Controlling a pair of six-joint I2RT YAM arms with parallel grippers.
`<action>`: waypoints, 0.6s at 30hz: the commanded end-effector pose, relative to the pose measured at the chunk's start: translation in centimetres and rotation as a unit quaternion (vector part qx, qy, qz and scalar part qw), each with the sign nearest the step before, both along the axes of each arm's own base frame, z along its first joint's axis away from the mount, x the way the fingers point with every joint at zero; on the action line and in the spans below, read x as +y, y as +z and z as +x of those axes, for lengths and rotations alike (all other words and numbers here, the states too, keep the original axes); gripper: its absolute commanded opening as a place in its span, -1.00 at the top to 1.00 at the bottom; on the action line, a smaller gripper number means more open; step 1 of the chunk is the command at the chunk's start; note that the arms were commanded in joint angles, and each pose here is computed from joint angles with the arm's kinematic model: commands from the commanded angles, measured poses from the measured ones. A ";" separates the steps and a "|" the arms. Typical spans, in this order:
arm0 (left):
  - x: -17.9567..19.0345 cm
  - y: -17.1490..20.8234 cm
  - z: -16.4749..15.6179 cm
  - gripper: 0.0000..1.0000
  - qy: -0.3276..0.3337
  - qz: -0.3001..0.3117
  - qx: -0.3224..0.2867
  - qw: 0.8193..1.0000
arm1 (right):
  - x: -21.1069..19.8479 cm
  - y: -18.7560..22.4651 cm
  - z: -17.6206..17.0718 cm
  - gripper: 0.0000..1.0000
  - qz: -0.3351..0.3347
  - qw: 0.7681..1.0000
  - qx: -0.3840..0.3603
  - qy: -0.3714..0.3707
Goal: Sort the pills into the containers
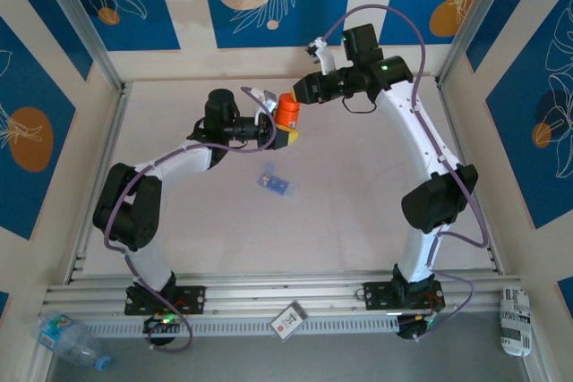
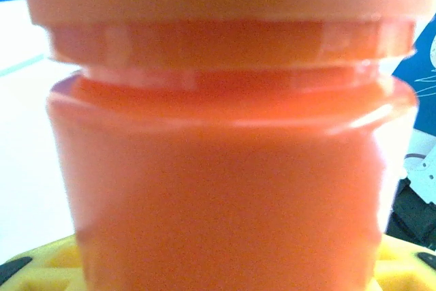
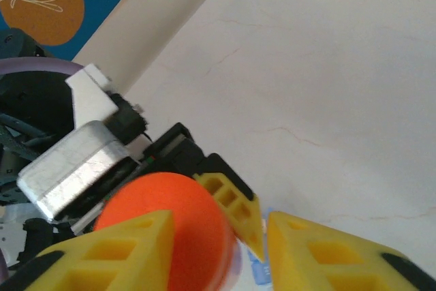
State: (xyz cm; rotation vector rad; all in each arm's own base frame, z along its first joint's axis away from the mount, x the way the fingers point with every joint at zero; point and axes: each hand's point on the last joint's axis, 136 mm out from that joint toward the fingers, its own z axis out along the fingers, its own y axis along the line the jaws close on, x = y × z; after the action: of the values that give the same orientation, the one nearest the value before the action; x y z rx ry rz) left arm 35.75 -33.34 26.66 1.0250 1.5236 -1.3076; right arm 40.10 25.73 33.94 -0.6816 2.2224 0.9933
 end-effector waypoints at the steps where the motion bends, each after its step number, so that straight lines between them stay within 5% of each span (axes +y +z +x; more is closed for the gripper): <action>1: 0.0 3.1 0.0 1.00 -0.005 -0.018 -0.066 0.998 | -1.7 3.5 -0.8 -0.03 0.025 1.000 -0.012 -0.009; 8: 0.0 2.6 -0.6 1.00 -0.026 -0.003 -0.057 0.998 | -1.6 4.0 -2.2 -0.65 0.005 0.999 -0.040 0.036; 18: 0.1 2.5 -1.3 1.00 -0.041 0.005 -0.048 0.998 | 0.5 1.6 -3.7 -0.72 -0.049 0.993 -0.040 0.095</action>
State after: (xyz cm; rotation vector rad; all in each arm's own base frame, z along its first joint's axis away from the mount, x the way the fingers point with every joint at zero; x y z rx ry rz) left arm 35.34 -33.42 26.55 1.0976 1.5182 -1.2901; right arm 37.36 25.70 36.50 -0.8993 2.1505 0.9406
